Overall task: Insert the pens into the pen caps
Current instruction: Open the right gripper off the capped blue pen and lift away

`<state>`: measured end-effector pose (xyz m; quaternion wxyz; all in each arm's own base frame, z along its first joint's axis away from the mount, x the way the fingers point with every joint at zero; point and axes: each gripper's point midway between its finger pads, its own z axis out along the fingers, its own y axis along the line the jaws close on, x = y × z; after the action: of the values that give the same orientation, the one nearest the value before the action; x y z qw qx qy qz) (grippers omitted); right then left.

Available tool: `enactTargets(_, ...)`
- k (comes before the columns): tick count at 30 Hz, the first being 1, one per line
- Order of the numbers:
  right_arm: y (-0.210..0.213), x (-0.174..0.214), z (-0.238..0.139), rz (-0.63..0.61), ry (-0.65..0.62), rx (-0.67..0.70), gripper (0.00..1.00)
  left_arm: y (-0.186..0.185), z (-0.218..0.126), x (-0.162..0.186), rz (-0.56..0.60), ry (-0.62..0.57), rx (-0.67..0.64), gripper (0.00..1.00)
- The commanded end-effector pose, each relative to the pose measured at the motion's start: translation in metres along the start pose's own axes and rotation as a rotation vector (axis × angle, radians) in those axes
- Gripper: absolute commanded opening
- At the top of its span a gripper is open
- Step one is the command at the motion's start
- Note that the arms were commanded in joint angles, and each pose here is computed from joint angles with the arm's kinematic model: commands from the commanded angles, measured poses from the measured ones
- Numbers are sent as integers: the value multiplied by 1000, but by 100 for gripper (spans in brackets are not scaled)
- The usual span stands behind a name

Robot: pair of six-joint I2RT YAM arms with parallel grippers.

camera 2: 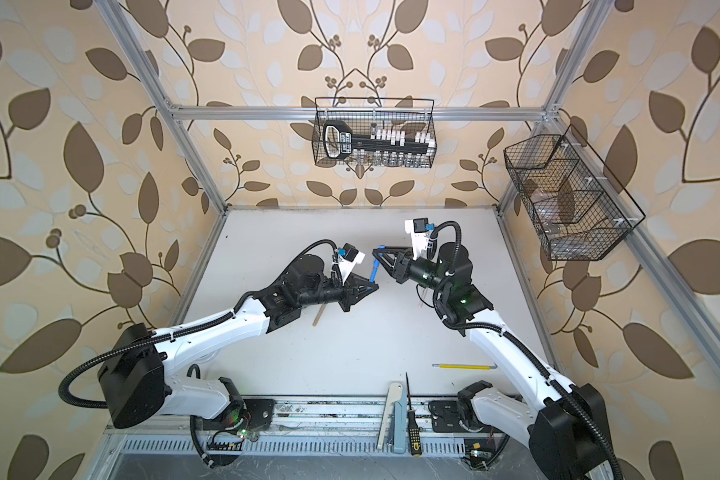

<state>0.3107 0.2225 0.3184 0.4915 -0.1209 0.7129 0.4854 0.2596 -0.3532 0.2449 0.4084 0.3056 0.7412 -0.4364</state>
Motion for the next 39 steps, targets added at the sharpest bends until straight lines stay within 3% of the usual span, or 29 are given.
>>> enactTargets(1, 13, -9, 2, -15, -9, -38, 18, -6, -3, -13, 14, -39, 13, 0)
enactTargets(7, 10, 5, 0, 2, 26, -28, 0, 3, -1, -44, 4, -138, -30, 0)
enactTargets(18, -2, 41, -4, 54, 122, 7, 0, 16, -27, -124, 33, -329, 61, 0)
enactTargets(28, -13, 84, -4, 82, 225, 42, 0, 26, -24, -158, 57, -334, 142, 0)
enactTargets(39, -14, 133, -1, 158, 307, 34, 0, 34, -50, -210, 85, -487, 173, 0)
